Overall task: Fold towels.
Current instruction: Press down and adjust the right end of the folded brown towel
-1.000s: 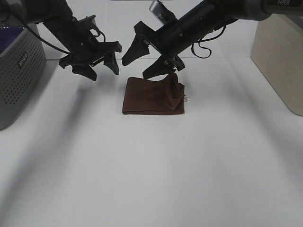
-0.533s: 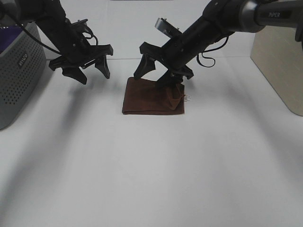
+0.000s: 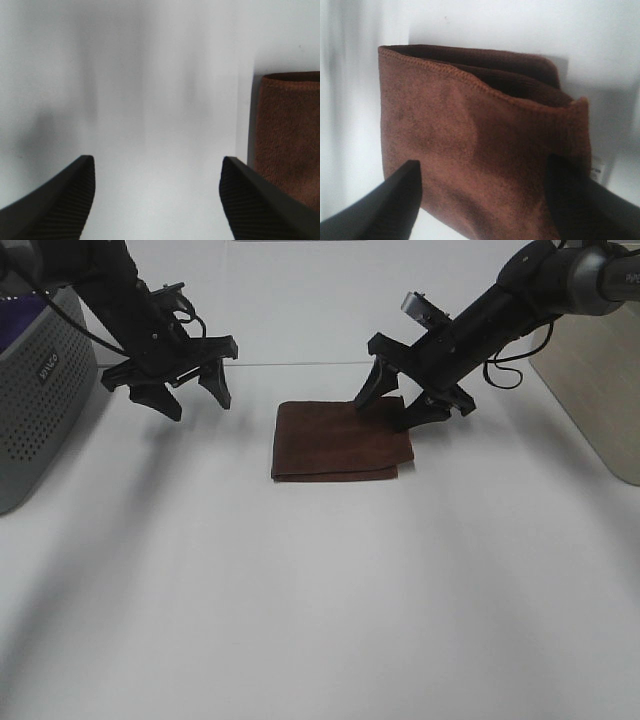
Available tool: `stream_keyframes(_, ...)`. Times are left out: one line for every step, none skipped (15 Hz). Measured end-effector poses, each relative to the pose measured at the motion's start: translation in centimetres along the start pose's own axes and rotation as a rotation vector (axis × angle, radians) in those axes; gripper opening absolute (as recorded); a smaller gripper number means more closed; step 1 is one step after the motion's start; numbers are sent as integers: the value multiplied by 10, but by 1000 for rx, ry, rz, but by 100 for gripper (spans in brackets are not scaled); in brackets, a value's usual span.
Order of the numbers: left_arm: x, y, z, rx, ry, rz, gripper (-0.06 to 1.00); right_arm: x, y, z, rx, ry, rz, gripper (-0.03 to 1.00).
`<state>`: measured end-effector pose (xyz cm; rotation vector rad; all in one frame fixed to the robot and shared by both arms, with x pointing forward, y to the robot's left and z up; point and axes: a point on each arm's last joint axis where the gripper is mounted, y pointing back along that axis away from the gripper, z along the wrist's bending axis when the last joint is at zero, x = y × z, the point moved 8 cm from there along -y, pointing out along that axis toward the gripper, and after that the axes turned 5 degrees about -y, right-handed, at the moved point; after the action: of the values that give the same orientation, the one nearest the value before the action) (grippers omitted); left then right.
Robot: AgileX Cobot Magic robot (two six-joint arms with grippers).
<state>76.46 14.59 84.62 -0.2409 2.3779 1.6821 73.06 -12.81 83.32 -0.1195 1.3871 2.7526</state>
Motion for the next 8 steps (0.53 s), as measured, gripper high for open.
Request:
stream_keyframes(0,0,0,0,2,1,67,0,1,-2,3,-1,3,66)
stream_keyframes(0,0,0,0,2,2,67,0,1,-3,6,0,4,66)
stream_keyframes(1,0,0,0,2,3,67,0,1,-3,9,1,5,66)
stream_keyframes(1,0,0,0,2,3,67,0,1,-5,15,3,4,66)
stream_keyframes(1,0,0,0,2,5,67,0,1,-8,33,5,4,66)
stream_keyframes(1,0,0,0,2,5,67,0,2,-11,54,-5,3,66)
stream_keyframes(1,0,0,0,2,5,67,0,2,-15,78,-13,3,66)
stream_keyframes(1,0,0,0,2,6,67,0,2,-19,99,-13,3,66)
